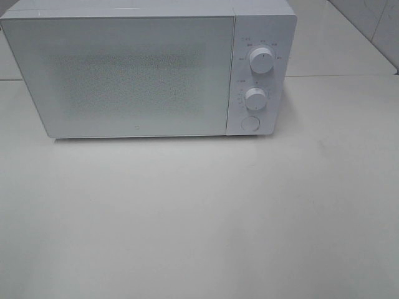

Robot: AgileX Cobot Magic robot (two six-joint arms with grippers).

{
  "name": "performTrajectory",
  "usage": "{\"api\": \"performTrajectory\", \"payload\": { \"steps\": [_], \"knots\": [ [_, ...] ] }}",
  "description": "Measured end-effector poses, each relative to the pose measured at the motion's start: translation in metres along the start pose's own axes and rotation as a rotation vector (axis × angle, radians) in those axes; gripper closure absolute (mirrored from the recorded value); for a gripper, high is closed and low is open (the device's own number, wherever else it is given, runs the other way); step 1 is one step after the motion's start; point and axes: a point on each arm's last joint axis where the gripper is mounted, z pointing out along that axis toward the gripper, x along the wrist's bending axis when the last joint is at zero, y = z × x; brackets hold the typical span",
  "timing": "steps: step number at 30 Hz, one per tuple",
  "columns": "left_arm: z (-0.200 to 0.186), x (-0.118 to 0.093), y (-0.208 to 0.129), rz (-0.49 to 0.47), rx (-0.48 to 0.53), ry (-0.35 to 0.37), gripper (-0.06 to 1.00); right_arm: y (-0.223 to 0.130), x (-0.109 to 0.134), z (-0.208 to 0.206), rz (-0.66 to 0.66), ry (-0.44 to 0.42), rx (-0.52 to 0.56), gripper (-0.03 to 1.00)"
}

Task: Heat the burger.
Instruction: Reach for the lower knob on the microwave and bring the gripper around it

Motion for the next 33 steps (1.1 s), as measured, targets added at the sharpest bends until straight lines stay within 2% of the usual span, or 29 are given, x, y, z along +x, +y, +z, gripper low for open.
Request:
{"api": "performTrajectory", "payload": {
  "steps": [33],
  "knots": [
    [0.0000,0.0000,0.0000,0.000,0.000,0.000,-0.03,0.0000,0.0000,0.0000,0.000,0.000,0.000,0.21]
  ]
}}
